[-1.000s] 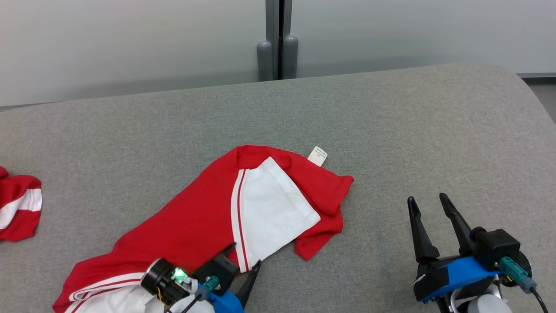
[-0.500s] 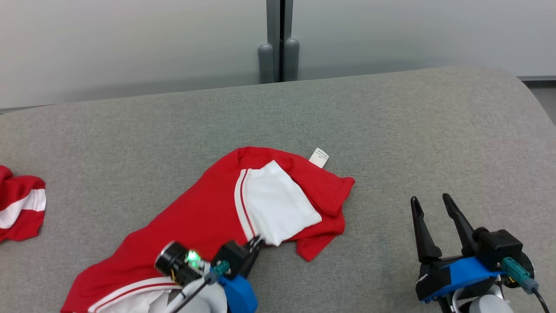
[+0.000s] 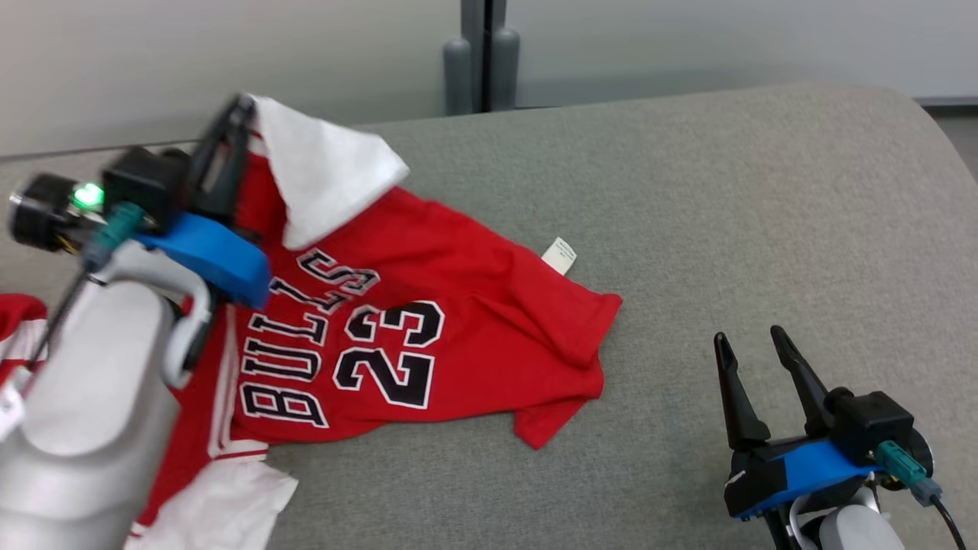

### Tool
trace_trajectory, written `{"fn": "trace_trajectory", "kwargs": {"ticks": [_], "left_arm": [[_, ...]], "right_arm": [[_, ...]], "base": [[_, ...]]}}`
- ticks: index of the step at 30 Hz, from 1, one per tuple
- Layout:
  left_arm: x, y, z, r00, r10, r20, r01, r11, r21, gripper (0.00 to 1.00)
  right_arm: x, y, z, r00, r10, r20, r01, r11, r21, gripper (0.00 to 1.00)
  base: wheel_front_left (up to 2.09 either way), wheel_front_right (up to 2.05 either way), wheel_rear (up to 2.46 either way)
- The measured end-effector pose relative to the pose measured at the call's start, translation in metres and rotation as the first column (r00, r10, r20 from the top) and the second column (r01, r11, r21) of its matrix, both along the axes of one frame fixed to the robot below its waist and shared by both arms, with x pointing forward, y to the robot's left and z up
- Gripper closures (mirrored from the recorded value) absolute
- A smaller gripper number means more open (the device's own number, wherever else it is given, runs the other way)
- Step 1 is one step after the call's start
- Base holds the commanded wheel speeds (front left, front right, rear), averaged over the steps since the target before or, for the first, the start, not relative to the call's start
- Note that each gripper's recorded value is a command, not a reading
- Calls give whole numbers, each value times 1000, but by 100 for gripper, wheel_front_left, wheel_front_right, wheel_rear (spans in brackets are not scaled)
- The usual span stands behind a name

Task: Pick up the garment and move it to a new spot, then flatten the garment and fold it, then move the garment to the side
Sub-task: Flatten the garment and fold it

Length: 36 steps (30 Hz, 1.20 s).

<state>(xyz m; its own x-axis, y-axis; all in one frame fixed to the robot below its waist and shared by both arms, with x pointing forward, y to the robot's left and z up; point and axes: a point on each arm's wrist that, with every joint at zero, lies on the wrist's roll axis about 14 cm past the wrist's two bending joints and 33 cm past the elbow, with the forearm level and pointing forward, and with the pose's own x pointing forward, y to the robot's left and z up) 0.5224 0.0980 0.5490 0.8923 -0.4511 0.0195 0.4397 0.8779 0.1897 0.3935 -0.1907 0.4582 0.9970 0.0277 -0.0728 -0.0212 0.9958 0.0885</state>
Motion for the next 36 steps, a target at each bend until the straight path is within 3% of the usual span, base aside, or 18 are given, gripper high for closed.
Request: {"fn": "trace_trajectory", "kwargs": {"ticks": [7,8,10,11,12,18,23,28,36], "left_arm": [[50,37,-10,993,111,-31,-111,994,13,100],[56,44,-15,990,134,-42,-133,991,12,89],[63,59,-30,980,183,-74,-181,983,28,14],[66,64,-36,976,201,-85,-199,980,31,14],[68,67,-40,973,212,-91,-210,977,29,0],[66,68,-37,973,221,-72,-221,975,11,0],[54,72,8,970,241,37,-238,969,-69,0],[14,90,27,954,279,110,-267,957,-113,0],[-55,134,40,893,412,182,-382,907,-177,0]], "right_arm": [[1,-17,-13,998,-49,-37,49,999,-4,0],[2,-18,-15,998,-54,-41,53,999,-3,0],[4,-21,-17,997,-60,-45,60,998,-5,0],[4,-22,-19,997,-63,-49,63,998,-5,0],[4,-23,-20,996,-65,-53,65,998,-4,0],[7,-21,-20,997,-60,-49,60,998,0,0],[9,-11,-10,999,-34,-18,34,999,11,0],[8,2,1,1000,2,13,-2,1000,17,0],[12,23,8,997,61,35,-62,998,21,0]], "base": [[0,0,0],[0,0,0],[0,0,0],[0,0,0],[0,0,0],[0,0,0],[0,0,0],[0,0,0],[0,0,0]]}}
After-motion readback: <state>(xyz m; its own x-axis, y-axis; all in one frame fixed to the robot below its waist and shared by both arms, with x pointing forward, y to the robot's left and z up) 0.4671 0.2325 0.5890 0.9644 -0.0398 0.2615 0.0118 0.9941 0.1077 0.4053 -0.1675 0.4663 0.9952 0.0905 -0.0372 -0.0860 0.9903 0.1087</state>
